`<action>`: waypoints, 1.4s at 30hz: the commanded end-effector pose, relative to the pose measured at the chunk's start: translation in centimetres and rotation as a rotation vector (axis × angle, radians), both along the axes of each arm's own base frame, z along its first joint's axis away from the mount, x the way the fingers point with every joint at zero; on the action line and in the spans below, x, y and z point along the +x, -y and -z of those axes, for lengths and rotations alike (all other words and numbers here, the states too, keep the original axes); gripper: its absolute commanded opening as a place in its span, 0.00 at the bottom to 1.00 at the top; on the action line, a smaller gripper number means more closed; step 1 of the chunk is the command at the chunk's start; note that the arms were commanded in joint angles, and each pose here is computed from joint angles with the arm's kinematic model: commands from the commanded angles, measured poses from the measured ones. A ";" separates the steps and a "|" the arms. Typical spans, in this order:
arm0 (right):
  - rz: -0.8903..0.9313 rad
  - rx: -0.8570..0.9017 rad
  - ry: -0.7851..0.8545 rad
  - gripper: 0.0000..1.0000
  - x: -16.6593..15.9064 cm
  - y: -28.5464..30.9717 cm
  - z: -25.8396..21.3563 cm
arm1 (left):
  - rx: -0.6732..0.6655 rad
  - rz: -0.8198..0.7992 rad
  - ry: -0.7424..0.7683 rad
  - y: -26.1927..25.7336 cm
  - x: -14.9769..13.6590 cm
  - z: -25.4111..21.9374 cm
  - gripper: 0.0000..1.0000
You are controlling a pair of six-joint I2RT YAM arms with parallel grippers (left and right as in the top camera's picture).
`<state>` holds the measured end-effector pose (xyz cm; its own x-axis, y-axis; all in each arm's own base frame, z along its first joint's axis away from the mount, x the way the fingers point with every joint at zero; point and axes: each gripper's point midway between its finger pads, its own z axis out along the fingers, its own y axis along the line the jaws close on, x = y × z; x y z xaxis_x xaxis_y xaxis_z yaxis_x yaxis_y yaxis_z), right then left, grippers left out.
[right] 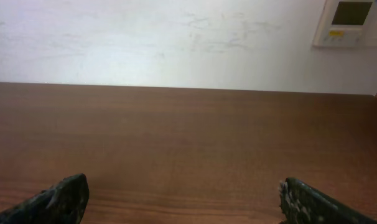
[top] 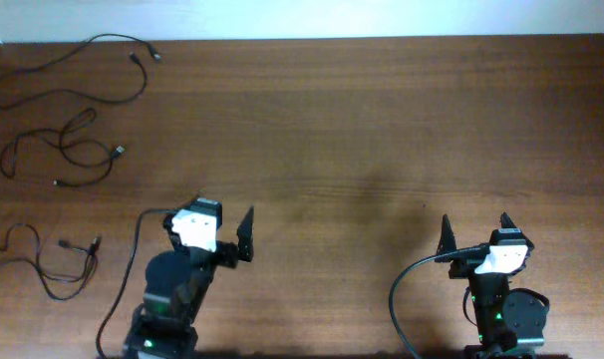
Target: Untangle cables
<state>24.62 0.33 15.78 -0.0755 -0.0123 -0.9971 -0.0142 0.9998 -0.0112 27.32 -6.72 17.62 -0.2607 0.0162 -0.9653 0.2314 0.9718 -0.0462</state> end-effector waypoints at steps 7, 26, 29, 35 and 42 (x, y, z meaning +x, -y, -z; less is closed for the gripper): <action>0.016 -0.001 -0.004 0.98 0.0 0.3 0.2 | -0.018 -0.025 0.128 -1.8 -1.8 2.0 0.99; 0.016 0.000 -0.004 0.98 0.0 0.3 0.2 | -0.118 -0.221 0.164 -5.7 -2.8 2.0 0.99; 0.016 -0.001 -0.004 0.98 0.0 0.3 0.2 | -0.102 -0.277 0.169 -7.1 -2.7 2.0 0.99; 0.016 -0.001 -0.004 0.98 0.0 0.3 0.2 | -0.001 -0.253 0.180 -7.0 -2.7 2.1 0.99; 0.016 0.000 -0.004 0.98 0.0 0.3 0.2 | -0.007 -0.256 0.178 -7.1 -2.7 2.1 0.99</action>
